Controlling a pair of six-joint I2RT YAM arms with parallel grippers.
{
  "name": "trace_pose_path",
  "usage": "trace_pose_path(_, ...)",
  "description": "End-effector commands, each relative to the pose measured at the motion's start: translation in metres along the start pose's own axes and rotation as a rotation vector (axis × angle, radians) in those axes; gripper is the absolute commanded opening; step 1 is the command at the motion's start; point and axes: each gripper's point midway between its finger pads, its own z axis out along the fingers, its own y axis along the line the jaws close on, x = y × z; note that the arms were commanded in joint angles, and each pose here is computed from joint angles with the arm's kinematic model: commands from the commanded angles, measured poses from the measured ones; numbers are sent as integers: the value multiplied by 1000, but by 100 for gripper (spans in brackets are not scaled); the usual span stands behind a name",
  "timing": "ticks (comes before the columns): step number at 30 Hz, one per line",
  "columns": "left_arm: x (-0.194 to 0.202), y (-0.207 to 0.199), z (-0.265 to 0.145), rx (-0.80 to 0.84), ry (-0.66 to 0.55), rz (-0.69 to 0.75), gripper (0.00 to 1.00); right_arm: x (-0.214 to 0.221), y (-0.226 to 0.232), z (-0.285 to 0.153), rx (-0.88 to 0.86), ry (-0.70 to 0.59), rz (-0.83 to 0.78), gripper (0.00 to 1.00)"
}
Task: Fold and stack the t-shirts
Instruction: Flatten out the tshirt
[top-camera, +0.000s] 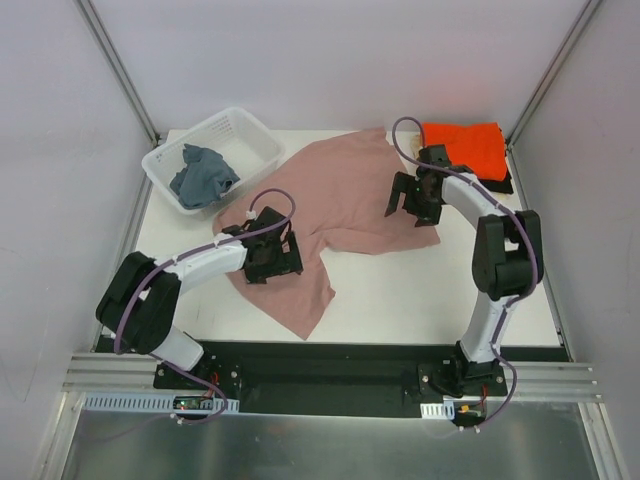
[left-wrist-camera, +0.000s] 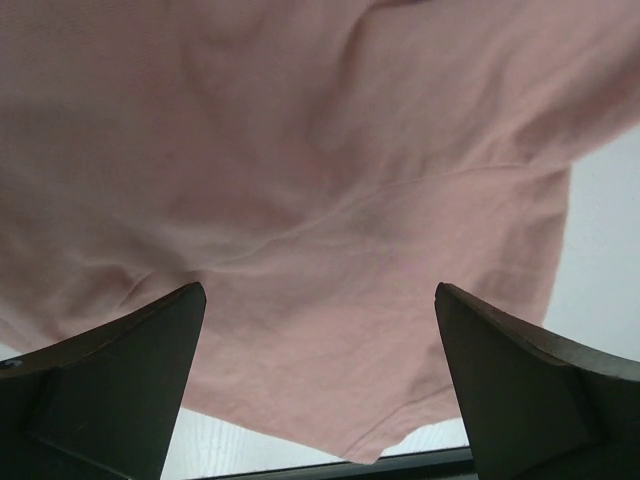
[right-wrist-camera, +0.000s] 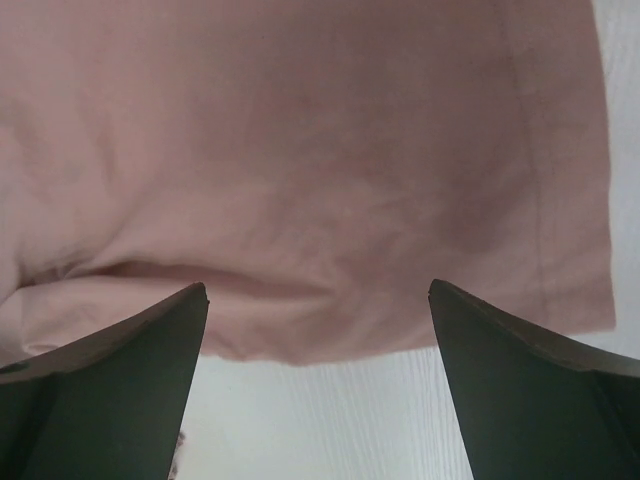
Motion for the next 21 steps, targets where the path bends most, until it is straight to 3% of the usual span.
trace_pose_path(1, -7, 19, 15, -47, 16, -60, 99, -9, 10, 10, -28, 11, 25, 96)
trace_pose_path(11, -15, 77, 14, -210, 8, -105, 99, 58, -27, 28, -26, 163, 97, 97)
trace_pose_path(15, -21, 94, 6, -267, -4, -102, 99, 77, -34, 11, -18, 142, 127, 97)
trace_pose_path(21, -32, 84, 0, -223, 23, -54, 99, 112, -44, -4, -8, 145, 191, 97)
